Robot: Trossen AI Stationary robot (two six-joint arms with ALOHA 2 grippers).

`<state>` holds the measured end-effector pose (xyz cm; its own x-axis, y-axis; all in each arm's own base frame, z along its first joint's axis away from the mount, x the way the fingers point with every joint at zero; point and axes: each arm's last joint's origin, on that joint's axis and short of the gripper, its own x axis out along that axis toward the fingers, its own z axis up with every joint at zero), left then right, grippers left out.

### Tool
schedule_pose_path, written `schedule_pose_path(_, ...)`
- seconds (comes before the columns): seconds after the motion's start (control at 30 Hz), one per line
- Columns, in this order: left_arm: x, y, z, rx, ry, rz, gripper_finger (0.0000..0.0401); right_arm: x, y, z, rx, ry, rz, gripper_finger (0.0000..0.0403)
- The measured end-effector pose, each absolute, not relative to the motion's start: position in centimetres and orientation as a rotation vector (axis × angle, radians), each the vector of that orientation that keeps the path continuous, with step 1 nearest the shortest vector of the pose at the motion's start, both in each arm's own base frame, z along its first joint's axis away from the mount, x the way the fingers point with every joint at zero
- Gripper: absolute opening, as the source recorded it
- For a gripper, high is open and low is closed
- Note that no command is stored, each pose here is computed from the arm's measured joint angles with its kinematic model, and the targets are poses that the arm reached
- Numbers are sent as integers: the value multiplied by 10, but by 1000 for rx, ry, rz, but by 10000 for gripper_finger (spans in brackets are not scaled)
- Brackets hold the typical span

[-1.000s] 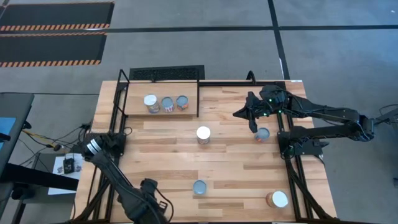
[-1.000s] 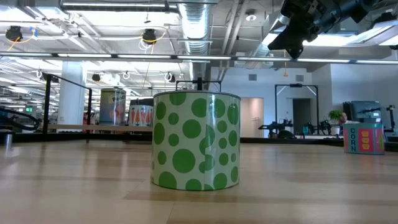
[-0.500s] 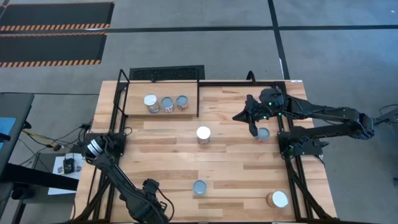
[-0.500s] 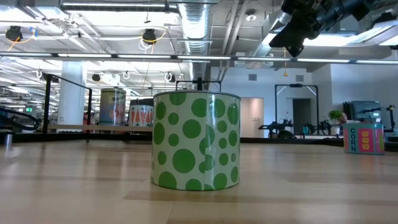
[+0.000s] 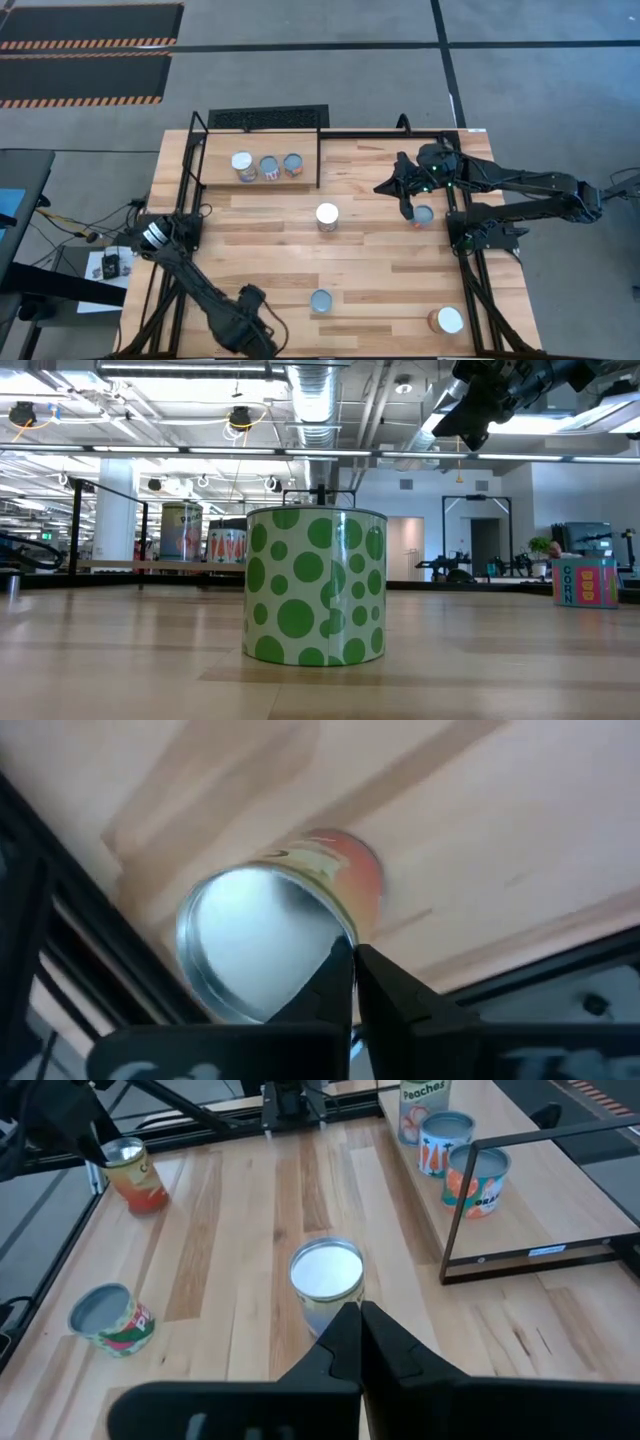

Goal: Pick and place cans onto a shelf
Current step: Put the left large canned corn on the shelf

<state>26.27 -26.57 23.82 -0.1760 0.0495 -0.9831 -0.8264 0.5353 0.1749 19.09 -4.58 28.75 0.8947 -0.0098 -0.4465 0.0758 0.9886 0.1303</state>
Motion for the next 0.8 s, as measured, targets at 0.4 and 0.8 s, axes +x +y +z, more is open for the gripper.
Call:
schedule_pose_path(0.4, 296, -158, 301, -593, 1381, 817, 0, 191, -46, 288, 118, 461, -42, 12)
schedule_pose_path(0.8, 308, -21, 340, -473, 1276, 825, 0, 189, -55, 288, 115, 454, -84, 12)
